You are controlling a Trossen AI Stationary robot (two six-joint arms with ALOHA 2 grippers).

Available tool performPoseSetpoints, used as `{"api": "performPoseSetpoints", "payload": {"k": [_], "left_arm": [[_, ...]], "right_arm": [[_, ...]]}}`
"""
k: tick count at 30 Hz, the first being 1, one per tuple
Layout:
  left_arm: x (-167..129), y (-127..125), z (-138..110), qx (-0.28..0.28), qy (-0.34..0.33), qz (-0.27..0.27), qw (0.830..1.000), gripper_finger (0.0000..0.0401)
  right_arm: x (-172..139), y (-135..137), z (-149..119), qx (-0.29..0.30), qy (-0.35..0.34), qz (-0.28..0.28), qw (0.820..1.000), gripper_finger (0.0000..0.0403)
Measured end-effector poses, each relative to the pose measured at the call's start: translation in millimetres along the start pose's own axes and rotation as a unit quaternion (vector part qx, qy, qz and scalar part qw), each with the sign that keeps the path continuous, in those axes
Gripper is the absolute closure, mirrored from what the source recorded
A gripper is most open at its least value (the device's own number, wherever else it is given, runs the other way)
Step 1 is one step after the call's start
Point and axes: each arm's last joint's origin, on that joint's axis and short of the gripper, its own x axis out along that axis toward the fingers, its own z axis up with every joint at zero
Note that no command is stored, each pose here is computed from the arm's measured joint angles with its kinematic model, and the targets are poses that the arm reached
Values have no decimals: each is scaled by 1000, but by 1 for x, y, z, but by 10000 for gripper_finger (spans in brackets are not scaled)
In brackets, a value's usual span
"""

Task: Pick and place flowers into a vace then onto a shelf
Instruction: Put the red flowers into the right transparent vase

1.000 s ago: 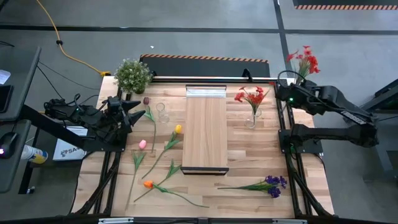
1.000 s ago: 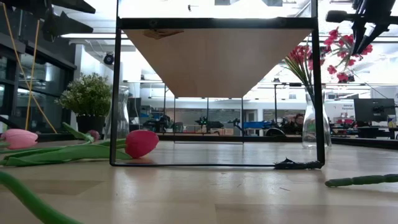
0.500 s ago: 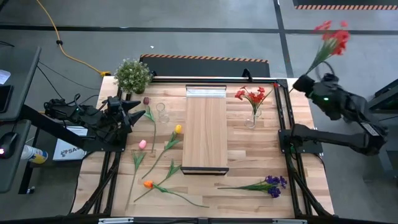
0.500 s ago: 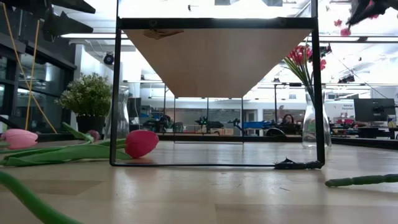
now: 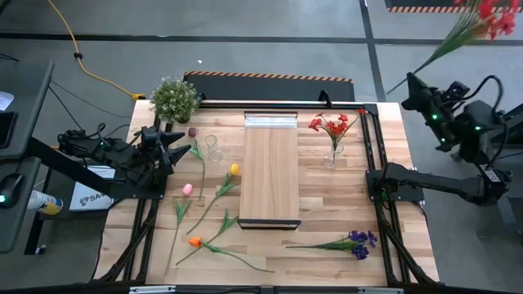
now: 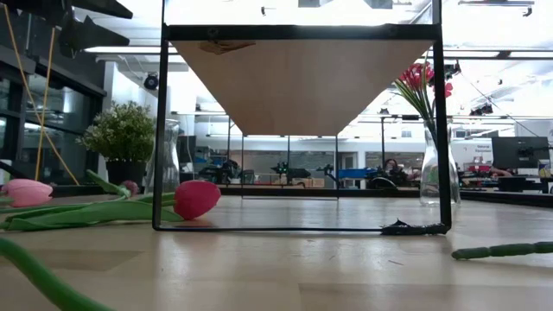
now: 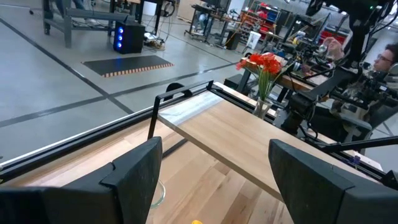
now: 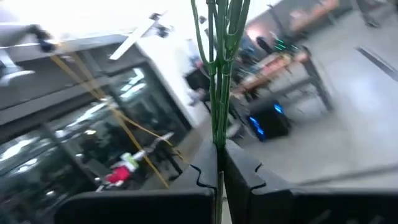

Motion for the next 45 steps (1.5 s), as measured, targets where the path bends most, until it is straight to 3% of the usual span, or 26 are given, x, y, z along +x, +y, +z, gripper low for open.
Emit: {"api": "performPoseSetpoints", "payload": {"k": [5, 13, 24, 33, 45], "left_arm": [[0, 0, 0, 0, 1, -1, 1000, 75], [0, 0, 0, 0, 1, -2, 1000, 75], [0, 0, 0, 0, 1, -1, 1000, 75], [0, 0, 0, -2, 1, -1, 1000, 75], [0, 0, 0, -24, 0, 1, 1000, 75]], "right_arm": [[1, 3, -1, -21, 15, 36, 999, 403], [-1, 1, -14, -57, 98, 88, 990, 403], [-6, -11, -34, -93, 210, 62, 971, 403], [-20, -24, -34, -93, 225, 57, 968, 403], [-32, -44, -59, -76, 241, 74, 965, 403]]}}
